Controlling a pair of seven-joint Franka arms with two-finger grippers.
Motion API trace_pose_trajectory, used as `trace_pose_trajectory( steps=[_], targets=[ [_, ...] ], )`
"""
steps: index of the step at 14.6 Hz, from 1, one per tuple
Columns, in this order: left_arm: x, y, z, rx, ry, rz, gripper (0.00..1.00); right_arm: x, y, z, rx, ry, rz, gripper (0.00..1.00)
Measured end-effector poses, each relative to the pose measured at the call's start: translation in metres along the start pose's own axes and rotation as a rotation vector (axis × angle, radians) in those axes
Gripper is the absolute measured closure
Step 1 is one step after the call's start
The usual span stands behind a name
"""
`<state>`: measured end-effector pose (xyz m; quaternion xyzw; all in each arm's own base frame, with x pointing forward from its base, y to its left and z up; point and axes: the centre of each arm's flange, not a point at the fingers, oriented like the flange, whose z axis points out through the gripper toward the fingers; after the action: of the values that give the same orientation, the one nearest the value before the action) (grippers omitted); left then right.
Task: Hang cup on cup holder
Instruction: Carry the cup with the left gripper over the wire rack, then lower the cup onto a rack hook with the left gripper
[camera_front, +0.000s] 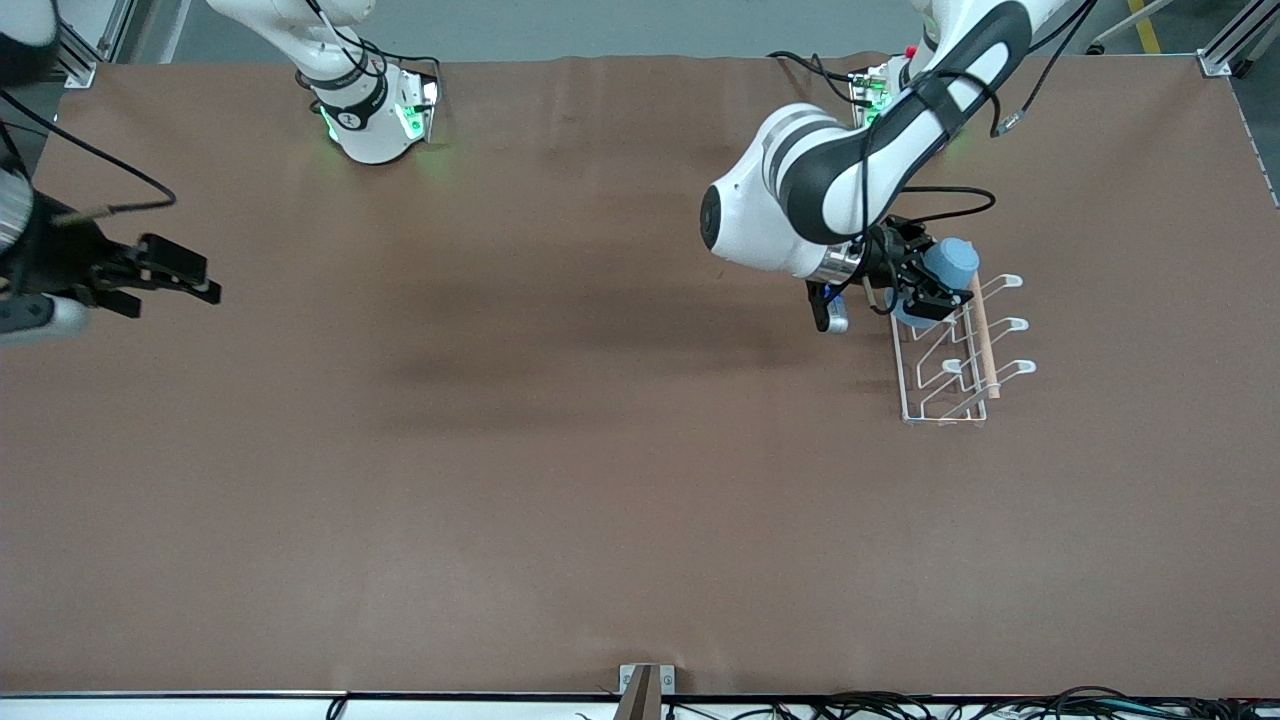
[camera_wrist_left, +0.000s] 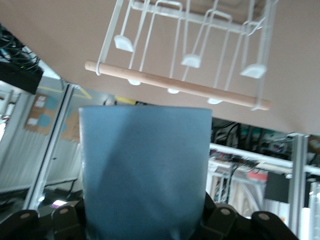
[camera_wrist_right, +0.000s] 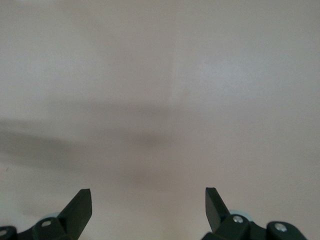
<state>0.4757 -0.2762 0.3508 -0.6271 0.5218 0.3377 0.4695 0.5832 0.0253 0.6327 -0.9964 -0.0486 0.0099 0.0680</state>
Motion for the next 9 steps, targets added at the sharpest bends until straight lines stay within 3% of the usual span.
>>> trace_pose_trajectory(
  steps=[3, 6, 9],
  targets=[
    [0.009, -0.014, 0.029, 0.007, -0.038, -0.006, 0.27, -0.001, 0.003, -0.008, -0.022, 0.008, -0.001, 0.0],
    [0.026, -0.021, 0.058, -0.026, -0.063, 0.017, 0.27, -0.007, 0.007, -0.008, -0.048, -0.035, 0.004, 0.0],
    [0.045, -0.021, 0.079, -0.052, -0.084, 0.045, 0.27, -0.016, 0.006, -0.033, -0.054, 0.0, 0.021, 0.01]
  ],
)
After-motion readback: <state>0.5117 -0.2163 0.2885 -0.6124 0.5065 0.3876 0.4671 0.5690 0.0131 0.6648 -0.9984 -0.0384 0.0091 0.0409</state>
